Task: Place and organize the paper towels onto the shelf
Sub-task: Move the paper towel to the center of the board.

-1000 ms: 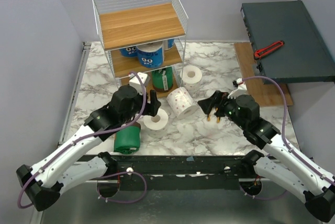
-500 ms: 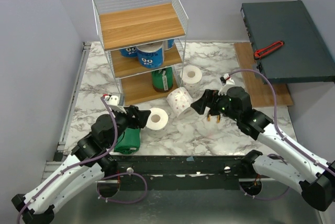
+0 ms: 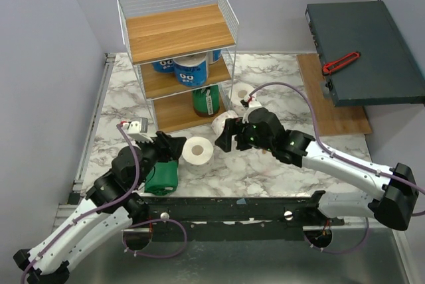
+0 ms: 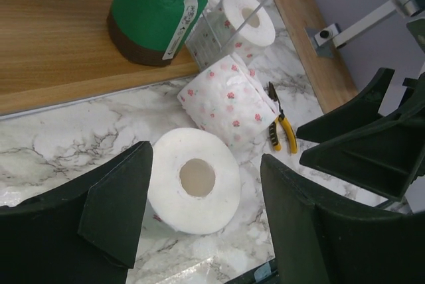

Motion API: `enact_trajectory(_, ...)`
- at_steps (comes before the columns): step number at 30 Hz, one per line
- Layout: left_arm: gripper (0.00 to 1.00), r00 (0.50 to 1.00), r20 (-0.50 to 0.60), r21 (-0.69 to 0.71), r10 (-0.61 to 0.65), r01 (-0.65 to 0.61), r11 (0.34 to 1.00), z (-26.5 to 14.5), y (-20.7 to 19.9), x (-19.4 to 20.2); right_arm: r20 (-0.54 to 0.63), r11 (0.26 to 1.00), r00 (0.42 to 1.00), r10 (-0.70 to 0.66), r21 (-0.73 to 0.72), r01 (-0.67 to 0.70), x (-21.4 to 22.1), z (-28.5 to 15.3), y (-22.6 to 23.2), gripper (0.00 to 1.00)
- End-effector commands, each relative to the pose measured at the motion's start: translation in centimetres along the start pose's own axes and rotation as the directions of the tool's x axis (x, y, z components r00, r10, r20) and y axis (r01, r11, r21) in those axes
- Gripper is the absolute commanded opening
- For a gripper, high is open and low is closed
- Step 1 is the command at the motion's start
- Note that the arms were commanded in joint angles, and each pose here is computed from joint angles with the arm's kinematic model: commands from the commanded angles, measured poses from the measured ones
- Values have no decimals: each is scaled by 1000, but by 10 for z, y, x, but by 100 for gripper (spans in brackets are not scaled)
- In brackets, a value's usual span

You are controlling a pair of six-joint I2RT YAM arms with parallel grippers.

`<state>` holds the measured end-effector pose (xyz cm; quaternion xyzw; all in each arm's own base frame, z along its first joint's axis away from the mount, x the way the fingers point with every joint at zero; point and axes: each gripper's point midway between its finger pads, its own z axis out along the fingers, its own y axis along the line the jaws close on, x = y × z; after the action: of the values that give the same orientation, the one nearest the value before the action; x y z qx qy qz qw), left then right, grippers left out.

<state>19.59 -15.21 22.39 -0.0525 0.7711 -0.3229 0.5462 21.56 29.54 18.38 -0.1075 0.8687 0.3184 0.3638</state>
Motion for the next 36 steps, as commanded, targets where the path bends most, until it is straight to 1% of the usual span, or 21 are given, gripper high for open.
enact_trajectory(1,68,996,72,-56,-46,51,997,-7,18,-4,102,994,995,10,106,-21,-18,12,-9,89)
enact_trajectory(2,68,995,82,-57,-51,55,997,-7,20,-4,126,995,992,15,97,-28,-20,15,-10,89)
enact_trajectory(4,68,993,102,-47,-51,56,997,-10,20,-7,153,999,988,22,35,-28,-22,20,-1,88)
enact_trajectory(6,68,993,109,-43,-44,49,998,-13,20,-9,152,999,988,34,-13,-32,-23,25,9,88)
enact_trajectory(11,68,996,86,-80,-21,28,996,-14,25,-7,11,998,999,-33,46,33,-13,45,19,88)
enact_trajectory(14,68,998,65,-96,-26,32,995,-12,30,0,-61,996,996,-69,52,72,-4,50,26,88)
enact_trajectory(18,68,997,60,-84,-50,55,995,-8,30,7,-145,990,984,-107,76,118,11,58,26,88)
enact_trajectory(26,68,998,33,-82,-55,57,995,-6,30,14,-261,971,951,-163,127,202,37,75,21,82)
enact_trajectory(31,68,998,14,-91,-63,64,994,-7,33,20,-282,971,943,-176,110,214,43,79,26,81)
enact_trajectory(36,68,997,13,-85,-73,74,994,-7,34,24,-312,963,931,-190,126,239,51,85,24,80)
